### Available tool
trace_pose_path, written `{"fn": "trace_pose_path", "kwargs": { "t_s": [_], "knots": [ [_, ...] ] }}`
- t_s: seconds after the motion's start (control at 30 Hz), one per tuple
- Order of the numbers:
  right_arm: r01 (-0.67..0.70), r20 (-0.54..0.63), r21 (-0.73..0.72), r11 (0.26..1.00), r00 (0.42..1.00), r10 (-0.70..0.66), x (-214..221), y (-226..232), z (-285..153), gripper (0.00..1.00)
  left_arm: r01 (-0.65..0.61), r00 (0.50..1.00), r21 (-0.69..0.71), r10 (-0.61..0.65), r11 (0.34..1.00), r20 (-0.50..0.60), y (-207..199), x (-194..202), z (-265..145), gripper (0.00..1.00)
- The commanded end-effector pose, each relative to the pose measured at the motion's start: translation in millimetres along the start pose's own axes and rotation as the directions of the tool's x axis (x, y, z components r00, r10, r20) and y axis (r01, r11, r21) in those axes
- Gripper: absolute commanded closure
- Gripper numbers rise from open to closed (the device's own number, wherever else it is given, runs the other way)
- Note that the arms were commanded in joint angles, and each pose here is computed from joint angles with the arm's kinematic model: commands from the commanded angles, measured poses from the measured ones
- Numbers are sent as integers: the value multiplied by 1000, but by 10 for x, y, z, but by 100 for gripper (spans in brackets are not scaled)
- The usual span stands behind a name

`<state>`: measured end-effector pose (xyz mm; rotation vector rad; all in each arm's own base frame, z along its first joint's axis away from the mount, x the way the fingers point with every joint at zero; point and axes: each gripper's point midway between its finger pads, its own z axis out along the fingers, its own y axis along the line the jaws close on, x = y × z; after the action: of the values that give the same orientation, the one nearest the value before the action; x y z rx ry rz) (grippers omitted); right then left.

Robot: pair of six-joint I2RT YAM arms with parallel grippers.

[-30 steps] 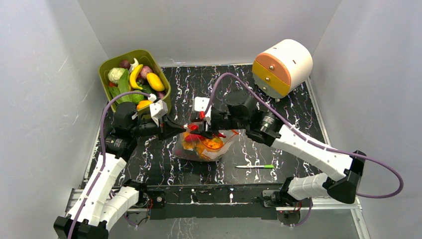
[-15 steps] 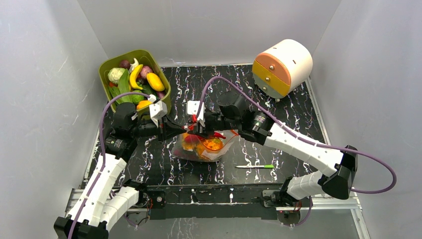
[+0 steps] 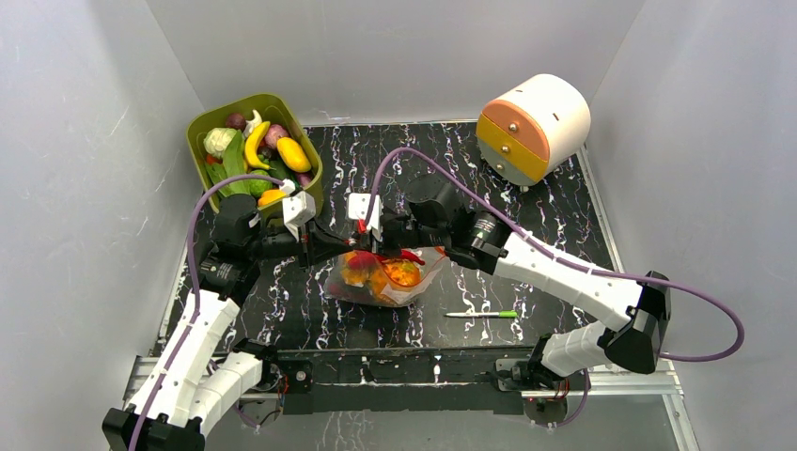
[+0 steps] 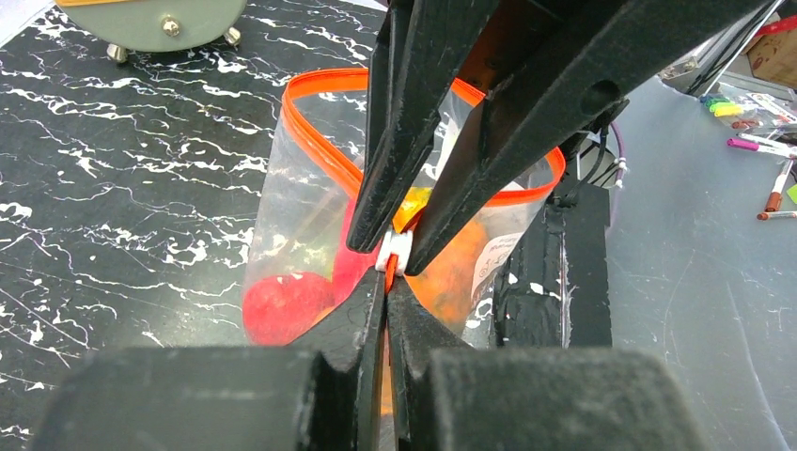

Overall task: Place the food in the zip-top bag and seal the zipper
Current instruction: Zip the zipper food storage bag at the center of the board.

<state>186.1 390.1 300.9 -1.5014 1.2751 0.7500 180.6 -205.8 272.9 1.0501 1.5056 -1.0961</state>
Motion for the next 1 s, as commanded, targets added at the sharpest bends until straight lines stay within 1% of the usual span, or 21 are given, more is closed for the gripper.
{"fn": "trace_pose_path", "kwargs": {
  "t_s": [0.0,0.17,0.33,0.97],
  "knots": [
    [57,101,46,997,993,-61,-372,-132,-34,85,-61,998,39,59,997,30,-79,-98,-10,100],
    [58,88,59,997,994,-63,-342,-149,-44,100,-72,997,36,71,997,26,-83,-103,-18,100],
    [62,50,98,993,997,-67,-244,-182,-112,100,-99,995,17,99,995,10,-72,-102,-44,100],
    [13,-50,153,988,999,-5,105,-204,-283,100,-78,997,-5,78,997,21,-67,-144,-53,100]
  ]
}}
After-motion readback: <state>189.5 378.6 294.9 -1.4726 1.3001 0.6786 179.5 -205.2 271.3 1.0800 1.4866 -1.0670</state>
